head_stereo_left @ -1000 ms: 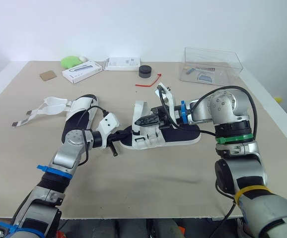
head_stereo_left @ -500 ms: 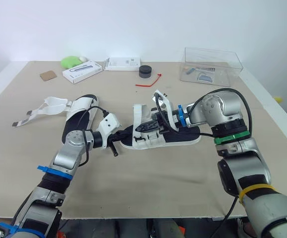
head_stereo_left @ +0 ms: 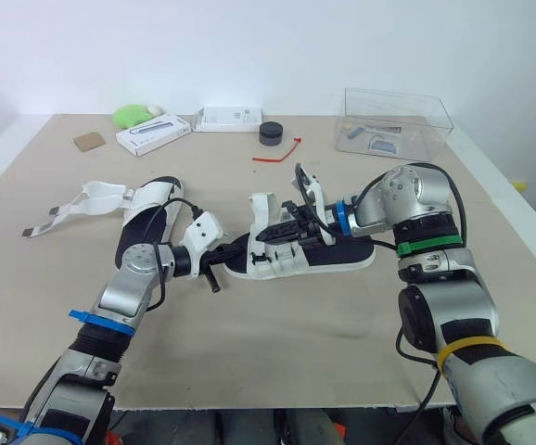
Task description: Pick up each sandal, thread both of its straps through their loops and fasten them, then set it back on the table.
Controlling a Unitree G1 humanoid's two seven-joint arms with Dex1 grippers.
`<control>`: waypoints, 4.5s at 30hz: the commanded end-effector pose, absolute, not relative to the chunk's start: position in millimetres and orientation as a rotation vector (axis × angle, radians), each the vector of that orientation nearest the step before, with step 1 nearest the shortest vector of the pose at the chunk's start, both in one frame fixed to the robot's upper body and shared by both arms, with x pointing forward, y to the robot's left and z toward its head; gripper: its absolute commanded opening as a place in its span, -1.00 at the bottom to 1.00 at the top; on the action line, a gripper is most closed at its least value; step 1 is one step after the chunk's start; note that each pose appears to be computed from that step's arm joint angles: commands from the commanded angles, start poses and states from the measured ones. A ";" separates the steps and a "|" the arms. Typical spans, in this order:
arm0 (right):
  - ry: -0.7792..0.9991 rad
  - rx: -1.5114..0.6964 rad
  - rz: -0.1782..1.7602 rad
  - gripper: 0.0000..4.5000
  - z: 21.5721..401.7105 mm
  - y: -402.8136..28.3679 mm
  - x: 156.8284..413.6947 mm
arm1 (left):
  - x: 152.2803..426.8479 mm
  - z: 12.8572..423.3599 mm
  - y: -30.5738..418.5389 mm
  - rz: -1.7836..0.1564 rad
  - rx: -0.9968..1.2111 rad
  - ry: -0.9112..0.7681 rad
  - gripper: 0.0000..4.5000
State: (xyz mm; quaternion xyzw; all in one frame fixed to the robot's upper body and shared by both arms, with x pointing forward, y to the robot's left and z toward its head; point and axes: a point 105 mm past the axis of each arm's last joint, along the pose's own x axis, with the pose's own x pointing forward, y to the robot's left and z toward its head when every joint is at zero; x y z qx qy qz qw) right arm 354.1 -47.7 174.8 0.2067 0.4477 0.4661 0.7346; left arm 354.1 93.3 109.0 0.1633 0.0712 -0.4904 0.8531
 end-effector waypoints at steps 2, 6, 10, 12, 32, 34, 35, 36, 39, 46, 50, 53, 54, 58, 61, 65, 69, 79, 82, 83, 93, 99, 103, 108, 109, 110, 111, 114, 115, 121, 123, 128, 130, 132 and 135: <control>0.954 0.464 1.039 -0.98 189.9 -44.9 354.8 | 349.5 81.6 101.3 -1.020 0.362 0.268 -1.00; 0.950 0.490 1.039 -0.98 193.6 -45.2 355.4 | 349.5 81.6 101.2 -1.020 0.363 0.268 -1.00; 0.946 0.507 1.034 -0.98 195.7 -46.9 356.8 | 349.8 81.7 101.5 -1.020 0.364 0.267 -1.00; 0.949 0.510 1.030 -0.98 194.2 -47.8 356.8 | 349.8 81.7 101.7 -1.019 0.365 0.267 -1.00; 1.026 0.481 0.964 -0.98 162.0 -55.9 351.3 | 349.4 80.8 104.1 -1.014 0.374 0.273 -1.00; 1.019 0.446 0.933 -0.98 157.7 -59.6 353.5 | 349.5 80.8 103.8 -1.014 0.375 0.273 -1.00; 1.012 0.430 0.922 -0.98 156.0 -60.8 354.9 | 349.5 80.7 103.6 -1.015 0.374 0.272 -1.00; 1.004 0.414 0.912 -0.98 154.2 -62.0 356.3 | 349.5 80.5 103.3 -1.015 0.374 0.272 -1.00; 0.984 0.366 0.900 -0.98 150.1 -64.2 358.7 | 349.1 79.8 102.6 -1.017 0.374 0.273 -1.00; 0.937 0.183 0.887 -0.98 133.5 -70.1 360.5 | 348.2 79.4 101.6 -1.020 0.372 0.272 -1.00; 0.924 0.140 0.911 -0.98 131.2 -70.8 358.6 | 348.2 79.5 101.3 -1.019 0.373 0.271 -1.00; 0.909 0.111 0.947 -0.98 134.3 -69.4 355.5 | 347.9 79.3 101.4 -1.019 0.372 0.272 -1.00; 0.903 0.101 0.967 -0.98 136.5 -68.0 353.5 | 347.7 79.2 101.4 -1.020 0.372 0.272 -1.00; 0.845 0.008 1.069 -0.98 147.4 -60.8 343.8 | 347.5 78.6 100.2 -1.022 0.372 0.273 -1.00; 0.805 -0.073 1.128 -0.98 152.0 -57.1 337.3 | 347.6 79.0 98.7 -1.025 0.371 0.271 -1.00; 0.782 -0.128 1.170 -0.98 154.7 -53.7 331.1 | 347.9 79.1 98.1 -1.027 0.371 0.270 -1.00; 0.760 -0.175 1.193 -0.98 155.2 -50.1 328.6 | 347.8 79.0 97.0 -1.030 0.370 0.270 -1.00; 0.704 -0.236 1.240 -0.98 162.4 -37.5 330.7 | 347.0 77.7 96.0 -1.033 0.367 0.273 -1.00; 0.686 -0.250 1.269 -0.98 167.3 -34.0 328.6 | 347.3 77.9 96.0 -1.030 0.367 0.271 -1.00; 0.683 -0.254 1.279 -0.98 168.4 -33.3 327.7 | 347.4 78.0 96.1 -1.029 0.367 0.271 -1.00; 0.658 -0.295 1.349 -0.98 176.0 -31.8 317.9 | 346.9 77.7 96.9 -1.027 0.368 0.275 -1.00; 0.646 -0.305 1.322 -0.98 174.5 -35.1 324.3 | 347.8 78.4 96.5 -1.028 0.370 0.275 -1.00; 0.647 -0.278 1.307 -0.98 175.5 -34.1 329.0 | 347.9 78.6 95.9 -1.030 0.372 0.275 -1.00; 0.661 -0.308 1.324 -0.98 173.0 -31.9 329.3 | 348.1 78.6 96.3 -1.031 0.373 0.277 -1.00; 0.667 -0.327 1.330 -0.98 171.3 -32.7 329.0 | 348.1 78.7 96.5 -1.031 0.373 0.277 -1.00; 0.670 -0.343 1.335 -0.98 170.0 -33.7 328.9 | 348.2 78.7 96.7 -1.031 0.373 0.277 -1.00; 0.673 -0.358 1.340 -0.98 169.0 -34.7 328.8 | 348.1 78.6 96.9 -1.030 0.374 0.278 -1.00; 0.678 -0.391 1.358 -0.98 168.2 -38.2 328.7 | 347.7 78.1 97.4 -1.029 0.373 0.280 -1.00; 0.679 -0.398 1.366 -0.98 168.7 -39.2 328.4 | 347.5 77.9 97.5 -1.029 0.373 0.280 -1.00; 0.690 -0.407 1.399 -0.98 172.5 -41.5 325.8 | 347.0 77.1 97.6 -1.027 0.372 0.283 -1.00; 0.694 -0.403 1.403 -0.98 173.6 -42.6 325.2 | 347.2 77.3 97.3 -1.027 0.371 0.282 -1.00; 0.701 -0.397 1.419 -0.98 175.8 -43.9 322.0 | 347.3 77.0 96.6 -1.030 0.373 0.281 -1.00; 0.699 -0.403 1.411 -0.98 175.7 -45.2 323.3 | 347.3 77.1 95.8 -1.033 0.372 0.280 -1.00; 0.695 -0.404 1.392 -0.98 175.4 -46.9 327.3 | 347.3 77.1 95.1 -1.035 0.372 0.280 -1.00; 0.690 -0.409 1.375 -0.98 175.4 -49.3 331.9 | 347.2 77.0 94.4 -1.038 0.373 0.279 -1.00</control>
